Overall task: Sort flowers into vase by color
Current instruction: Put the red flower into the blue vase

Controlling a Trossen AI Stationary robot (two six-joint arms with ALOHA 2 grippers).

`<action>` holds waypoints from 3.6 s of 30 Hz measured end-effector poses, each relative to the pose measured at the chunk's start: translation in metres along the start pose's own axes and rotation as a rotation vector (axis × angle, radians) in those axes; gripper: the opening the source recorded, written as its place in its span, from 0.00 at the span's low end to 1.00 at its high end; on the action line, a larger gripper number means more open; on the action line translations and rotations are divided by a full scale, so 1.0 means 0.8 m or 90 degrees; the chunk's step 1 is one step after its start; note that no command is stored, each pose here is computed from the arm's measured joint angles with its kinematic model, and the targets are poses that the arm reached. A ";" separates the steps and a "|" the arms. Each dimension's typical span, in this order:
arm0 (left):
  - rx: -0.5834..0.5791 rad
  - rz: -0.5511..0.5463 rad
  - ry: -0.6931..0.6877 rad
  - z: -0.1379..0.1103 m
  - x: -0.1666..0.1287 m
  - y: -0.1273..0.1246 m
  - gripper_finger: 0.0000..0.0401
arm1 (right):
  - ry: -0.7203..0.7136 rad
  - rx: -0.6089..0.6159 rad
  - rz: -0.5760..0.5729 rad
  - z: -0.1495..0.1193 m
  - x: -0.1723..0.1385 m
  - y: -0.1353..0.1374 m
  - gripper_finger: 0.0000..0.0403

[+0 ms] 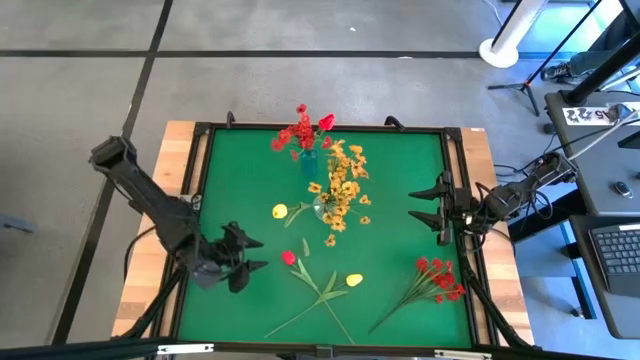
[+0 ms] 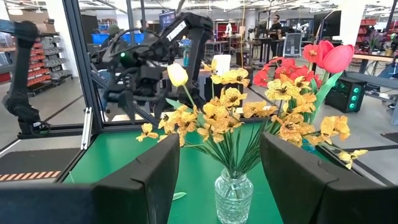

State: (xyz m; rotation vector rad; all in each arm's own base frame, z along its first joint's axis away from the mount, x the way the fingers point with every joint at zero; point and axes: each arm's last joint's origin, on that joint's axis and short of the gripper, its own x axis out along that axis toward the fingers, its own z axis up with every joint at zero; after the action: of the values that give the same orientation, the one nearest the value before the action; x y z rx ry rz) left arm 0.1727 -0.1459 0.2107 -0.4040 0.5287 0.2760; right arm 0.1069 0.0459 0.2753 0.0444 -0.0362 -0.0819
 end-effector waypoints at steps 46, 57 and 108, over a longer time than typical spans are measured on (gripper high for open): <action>-0.289 -0.086 -0.062 -0.068 0.130 -0.047 0.67 | 0.153 0.039 -0.003 -0.035 0.007 0.006 0.55; -0.353 -0.005 0.032 -0.074 0.143 -0.023 0.67 | 0.152 0.041 -0.009 -0.035 0.007 0.006 0.55; -0.382 -0.015 0.063 -0.073 0.143 -0.024 0.67 | 0.155 0.052 -0.011 -0.035 0.007 0.005 0.55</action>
State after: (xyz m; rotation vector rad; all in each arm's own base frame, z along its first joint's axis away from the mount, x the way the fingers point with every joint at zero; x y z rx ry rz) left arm 0.2494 -0.1710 0.1089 -1.0101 0.5320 0.3930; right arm 0.1140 0.0509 0.2475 0.1355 0.2042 -0.0920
